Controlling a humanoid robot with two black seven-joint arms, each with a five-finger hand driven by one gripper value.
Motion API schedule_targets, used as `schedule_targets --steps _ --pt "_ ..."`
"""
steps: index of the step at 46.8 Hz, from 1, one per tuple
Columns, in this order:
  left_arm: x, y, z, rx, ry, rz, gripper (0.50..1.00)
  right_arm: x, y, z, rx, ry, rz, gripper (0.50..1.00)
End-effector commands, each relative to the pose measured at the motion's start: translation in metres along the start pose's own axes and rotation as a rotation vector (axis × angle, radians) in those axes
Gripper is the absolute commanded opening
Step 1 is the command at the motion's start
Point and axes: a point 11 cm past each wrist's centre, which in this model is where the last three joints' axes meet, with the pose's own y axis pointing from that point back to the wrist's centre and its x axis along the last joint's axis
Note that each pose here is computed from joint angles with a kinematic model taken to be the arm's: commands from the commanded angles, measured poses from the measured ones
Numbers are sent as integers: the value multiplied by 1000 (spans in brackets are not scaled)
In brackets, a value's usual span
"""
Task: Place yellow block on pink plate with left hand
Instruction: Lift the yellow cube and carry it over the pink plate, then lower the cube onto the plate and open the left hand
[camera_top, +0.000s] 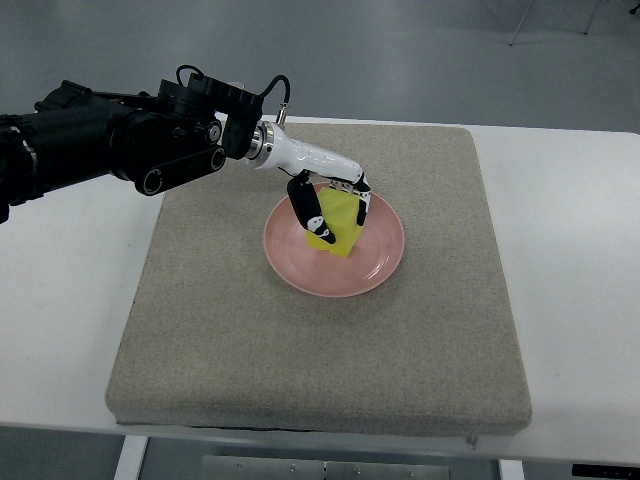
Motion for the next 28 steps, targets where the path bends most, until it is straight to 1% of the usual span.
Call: schedule_targets --steps 1,3,5,7,10,12,16,20,28 --pt "-3 0 -2 0 4 -1 529 0 0 0 0 0 0 924" --pt "-3 0 -1 -1 5 0 576 0 0 0 0 0 0 924" --pt "-2 0 -1 -1 4 1 647 0 0 1 -1 0 0 924" --pt "-3 -1 -2 1 5 1 700 0 0 0 0 0 0 924" --pt "-3 -1 -1 -4 6 0 765 0 0 0 0 0 0 924" --pt "-3 -1 -1 -4 6 0 791 0 0 0 0 0 0 924" --pt "-3 -1 -1 -3 7 1 883 0 0 0 0 0 0 924" --pt "-3 0 -1 -3 13 -2 938 0 0 0 0 0 0 924" --pt "-3 1 -2 0 12 -3 943 0 0 0 0 0 0 924"
